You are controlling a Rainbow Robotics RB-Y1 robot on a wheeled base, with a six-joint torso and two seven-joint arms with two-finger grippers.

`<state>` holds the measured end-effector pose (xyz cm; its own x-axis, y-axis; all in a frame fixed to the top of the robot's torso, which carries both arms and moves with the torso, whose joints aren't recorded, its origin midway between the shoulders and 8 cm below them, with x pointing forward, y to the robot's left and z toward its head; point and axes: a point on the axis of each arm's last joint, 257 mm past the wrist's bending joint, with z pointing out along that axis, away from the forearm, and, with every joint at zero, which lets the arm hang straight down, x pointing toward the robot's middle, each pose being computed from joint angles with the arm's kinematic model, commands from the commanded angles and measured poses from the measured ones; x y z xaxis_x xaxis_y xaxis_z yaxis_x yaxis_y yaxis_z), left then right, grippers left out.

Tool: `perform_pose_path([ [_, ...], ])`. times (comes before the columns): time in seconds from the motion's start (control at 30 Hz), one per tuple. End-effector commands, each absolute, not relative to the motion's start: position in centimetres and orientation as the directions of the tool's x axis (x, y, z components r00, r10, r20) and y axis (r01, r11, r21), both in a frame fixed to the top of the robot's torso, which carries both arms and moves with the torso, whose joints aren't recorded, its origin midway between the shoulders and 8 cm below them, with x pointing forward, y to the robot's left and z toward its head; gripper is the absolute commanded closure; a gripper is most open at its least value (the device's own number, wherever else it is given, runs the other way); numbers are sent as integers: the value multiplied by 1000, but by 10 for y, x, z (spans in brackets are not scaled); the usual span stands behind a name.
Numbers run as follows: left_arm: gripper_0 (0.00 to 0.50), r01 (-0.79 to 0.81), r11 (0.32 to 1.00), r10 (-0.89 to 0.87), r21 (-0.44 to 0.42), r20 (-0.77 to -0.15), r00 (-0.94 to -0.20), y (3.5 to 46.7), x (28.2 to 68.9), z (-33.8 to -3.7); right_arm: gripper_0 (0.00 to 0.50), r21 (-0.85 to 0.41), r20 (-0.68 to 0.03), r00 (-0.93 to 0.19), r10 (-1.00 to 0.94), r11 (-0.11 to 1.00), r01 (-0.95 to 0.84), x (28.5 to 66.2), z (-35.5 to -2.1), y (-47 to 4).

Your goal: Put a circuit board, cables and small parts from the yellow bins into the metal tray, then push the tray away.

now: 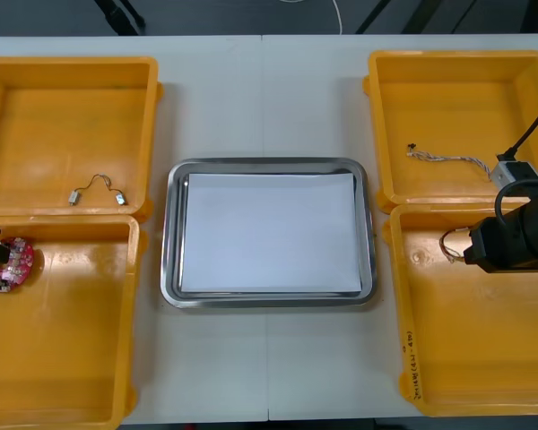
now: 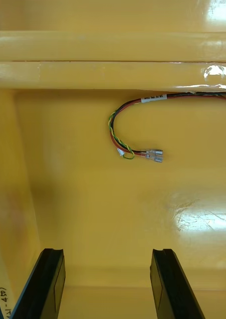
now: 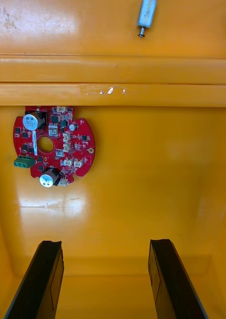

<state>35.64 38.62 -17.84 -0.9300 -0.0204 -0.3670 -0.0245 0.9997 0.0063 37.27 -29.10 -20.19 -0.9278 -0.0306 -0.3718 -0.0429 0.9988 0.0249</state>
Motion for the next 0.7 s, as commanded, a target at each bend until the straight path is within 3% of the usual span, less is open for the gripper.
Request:
perform_pose_path([
  [0.03,0,57,996,78,65,-375,-924,393,352,-170,0,-14,-410,-911,-42,999,-40,376,-189,-304],
  [0.7,0,57,996,78,65,-375,-924,393,352,-170,0,-14,-410,-911,-42,999,-40,376,-189,-304],
])
